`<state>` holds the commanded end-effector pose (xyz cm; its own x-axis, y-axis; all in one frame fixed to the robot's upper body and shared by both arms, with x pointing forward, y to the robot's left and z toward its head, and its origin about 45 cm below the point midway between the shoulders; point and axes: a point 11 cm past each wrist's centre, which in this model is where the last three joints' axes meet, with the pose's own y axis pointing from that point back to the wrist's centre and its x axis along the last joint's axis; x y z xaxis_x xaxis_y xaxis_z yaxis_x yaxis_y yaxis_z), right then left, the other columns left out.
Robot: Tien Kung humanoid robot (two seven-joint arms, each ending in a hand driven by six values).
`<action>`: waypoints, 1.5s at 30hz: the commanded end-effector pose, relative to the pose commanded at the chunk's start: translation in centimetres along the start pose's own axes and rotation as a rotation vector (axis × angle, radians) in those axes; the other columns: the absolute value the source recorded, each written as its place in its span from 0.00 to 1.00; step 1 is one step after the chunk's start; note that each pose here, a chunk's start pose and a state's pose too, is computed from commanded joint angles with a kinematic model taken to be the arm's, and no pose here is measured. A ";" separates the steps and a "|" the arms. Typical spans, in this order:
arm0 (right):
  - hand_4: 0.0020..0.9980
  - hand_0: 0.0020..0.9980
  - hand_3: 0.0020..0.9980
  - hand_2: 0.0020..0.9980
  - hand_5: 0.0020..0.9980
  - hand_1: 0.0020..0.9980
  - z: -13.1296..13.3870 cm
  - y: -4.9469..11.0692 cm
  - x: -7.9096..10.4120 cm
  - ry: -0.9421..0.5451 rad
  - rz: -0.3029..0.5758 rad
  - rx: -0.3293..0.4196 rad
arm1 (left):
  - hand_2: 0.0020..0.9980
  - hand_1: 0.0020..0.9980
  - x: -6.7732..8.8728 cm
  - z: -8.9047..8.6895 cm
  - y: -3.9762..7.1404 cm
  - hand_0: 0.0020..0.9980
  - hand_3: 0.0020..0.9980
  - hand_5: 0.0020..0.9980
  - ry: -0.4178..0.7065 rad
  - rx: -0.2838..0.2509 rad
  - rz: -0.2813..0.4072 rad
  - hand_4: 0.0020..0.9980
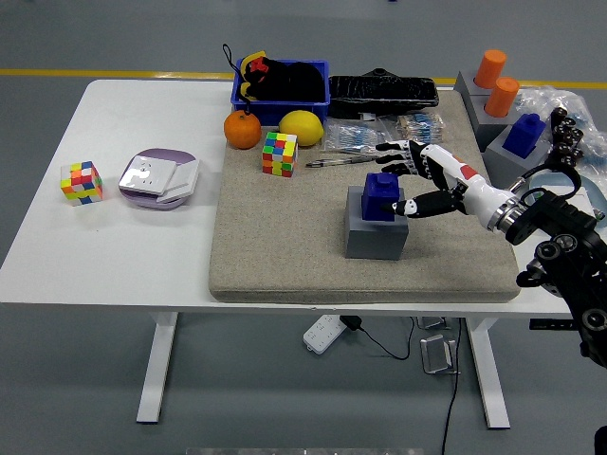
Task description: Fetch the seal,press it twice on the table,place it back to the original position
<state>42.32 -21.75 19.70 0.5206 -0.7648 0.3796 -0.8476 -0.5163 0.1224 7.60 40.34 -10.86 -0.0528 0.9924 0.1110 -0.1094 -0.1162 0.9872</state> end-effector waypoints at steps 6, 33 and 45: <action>0.84 0.72 0.78 0.70 0.00 0.68 0.3 -0.1 -0.7 -0.009 -0.008 -0.004 | 0.79 0.82 -0.2 0.0 0.0 0.81 0.84 0.39 -0.001 -0.001 -0.003 0.79; 0.61 0.55 0.61 0.52 0.00 0.49 1.6 -0.2 -1.2 -0.006 0.014 -0.030 | 0.79 0.82 -0.3 0.0 -0.1 0.81 0.84 0.39 -0.003 -0.001 -0.006 0.79; 0.59 0.47 0.43 0.39 0.00 0.38 1.2 -0.2 -0.8 -0.019 0.053 0.004 | 0.79 0.82 -0.4 0.0 -0.1 0.81 0.84 0.39 -0.003 0.000 -0.008 0.79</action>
<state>42.18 -21.48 18.24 0.4766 -0.7982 0.3683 -0.8738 -0.4760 0.0991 7.60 39.96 -10.97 -0.0493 0.9934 0.1032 -0.1099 -0.1081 0.9880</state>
